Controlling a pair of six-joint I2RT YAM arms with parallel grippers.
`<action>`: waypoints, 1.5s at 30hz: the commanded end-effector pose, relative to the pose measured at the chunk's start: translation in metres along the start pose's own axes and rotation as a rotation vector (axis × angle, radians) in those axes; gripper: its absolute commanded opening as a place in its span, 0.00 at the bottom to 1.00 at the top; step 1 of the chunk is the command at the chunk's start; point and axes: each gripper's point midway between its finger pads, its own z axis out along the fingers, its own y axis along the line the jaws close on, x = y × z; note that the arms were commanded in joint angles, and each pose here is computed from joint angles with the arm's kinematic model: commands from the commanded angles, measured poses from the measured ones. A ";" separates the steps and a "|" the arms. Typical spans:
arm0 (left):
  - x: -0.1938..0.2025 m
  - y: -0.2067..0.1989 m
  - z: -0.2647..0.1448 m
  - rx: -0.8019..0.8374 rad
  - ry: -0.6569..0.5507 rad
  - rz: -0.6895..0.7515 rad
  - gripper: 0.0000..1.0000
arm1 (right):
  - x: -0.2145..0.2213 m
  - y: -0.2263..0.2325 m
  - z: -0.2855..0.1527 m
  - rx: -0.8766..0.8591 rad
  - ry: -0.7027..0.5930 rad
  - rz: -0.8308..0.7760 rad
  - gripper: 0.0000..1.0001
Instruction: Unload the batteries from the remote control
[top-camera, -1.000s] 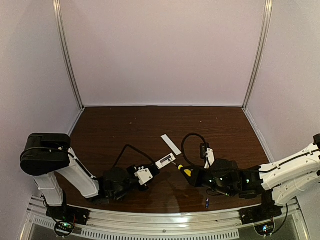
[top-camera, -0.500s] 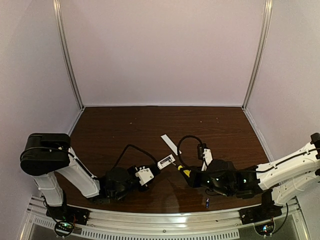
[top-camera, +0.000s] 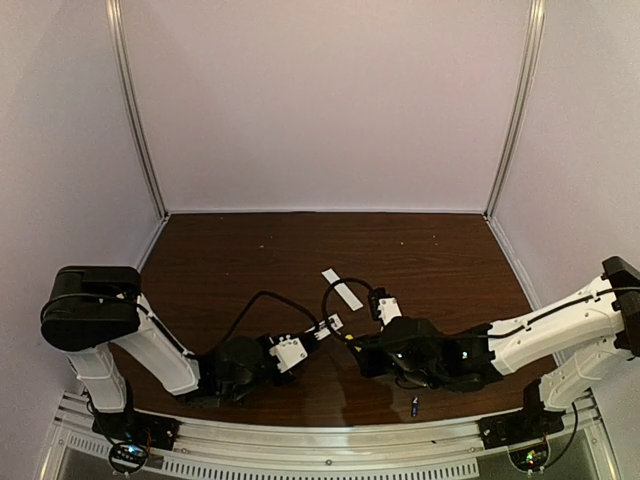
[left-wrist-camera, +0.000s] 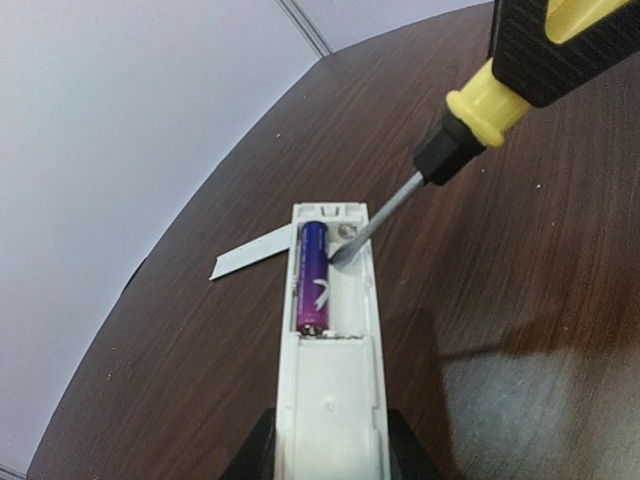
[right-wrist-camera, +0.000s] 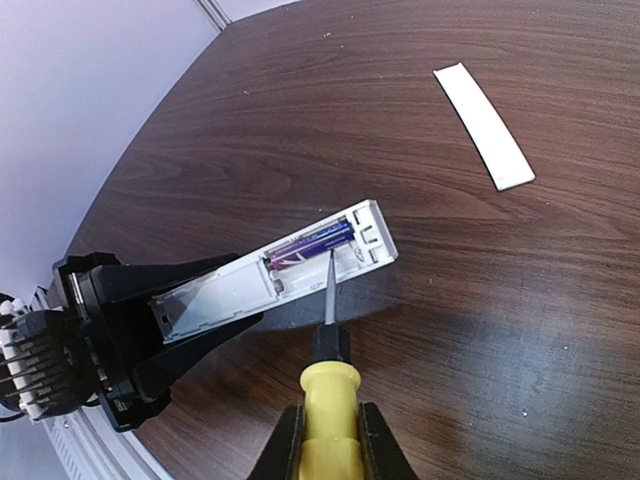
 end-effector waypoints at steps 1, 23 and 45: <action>-0.044 -0.003 -0.001 0.037 -0.141 -0.060 0.00 | -0.003 -0.001 0.012 0.059 0.006 -0.060 0.00; -0.042 0.003 0.000 0.003 -0.125 -0.093 0.00 | -0.016 -0.018 0.006 -0.027 -0.075 0.267 0.00; -0.045 -0.001 0.000 0.033 -0.137 -0.110 0.00 | -0.023 0.016 0.012 -0.275 -0.080 0.425 0.00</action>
